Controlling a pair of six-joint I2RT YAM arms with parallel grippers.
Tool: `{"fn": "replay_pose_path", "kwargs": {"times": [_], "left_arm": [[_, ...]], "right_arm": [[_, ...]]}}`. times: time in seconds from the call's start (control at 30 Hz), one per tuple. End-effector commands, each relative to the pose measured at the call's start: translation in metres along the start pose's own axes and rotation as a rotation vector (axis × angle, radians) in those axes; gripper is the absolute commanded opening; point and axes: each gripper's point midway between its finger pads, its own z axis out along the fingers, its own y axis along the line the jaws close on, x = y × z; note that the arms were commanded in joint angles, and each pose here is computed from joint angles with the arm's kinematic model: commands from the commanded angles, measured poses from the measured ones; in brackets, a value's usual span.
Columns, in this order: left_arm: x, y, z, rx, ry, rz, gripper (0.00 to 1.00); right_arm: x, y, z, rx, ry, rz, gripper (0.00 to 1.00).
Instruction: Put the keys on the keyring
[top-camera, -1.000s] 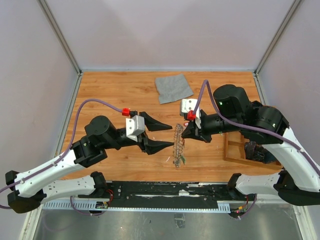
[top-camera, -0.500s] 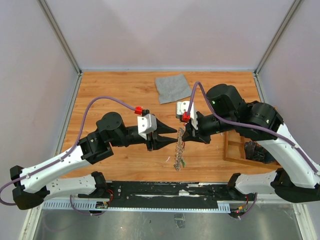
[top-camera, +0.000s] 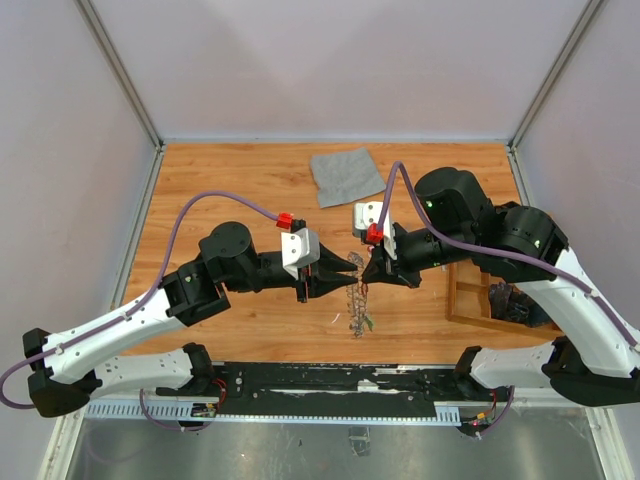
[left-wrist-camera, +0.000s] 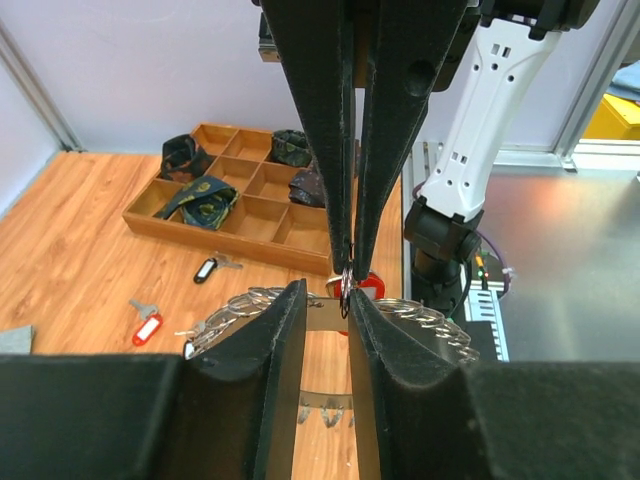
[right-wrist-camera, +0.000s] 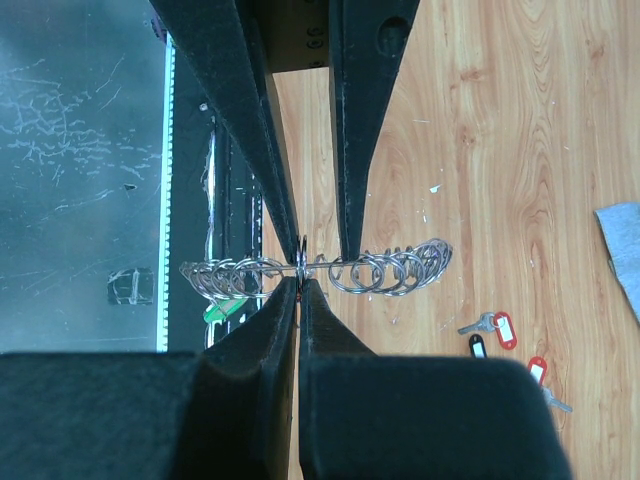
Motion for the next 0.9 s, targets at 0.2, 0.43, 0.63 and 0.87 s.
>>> {"fn": "replay_pose_path", "kwargs": {"times": [0.2, 0.43, 0.63, 0.87], "left_arm": [[-0.0217, -0.0039, 0.0004, 0.020, -0.050, 0.025, 0.26], [-0.0229, -0.0053, -0.0003, 0.025, -0.054, 0.024, 0.31], [-0.0207, -0.0052, 0.0001, 0.023, -0.051, 0.023, 0.29], [-0.0194, -0.0048, -0.0001, 0.022, -0.046, 0.022, 0.16]], "right_arm": [[-0.0097, 0.0038, 0.0008, -0.020, -0.037, -0.036, 0.01], [-0.0069, 0.0007, 0.0034, -0.010, -0.022, -0.031, 0.01], [-0.0070, 0.0007, 0.0035, -0.008, -0.026, -0.030, 0.01], [-0.0070, -0.0002, 0.0055, -0.009, -0.024, -0.026, 0.01]]}}
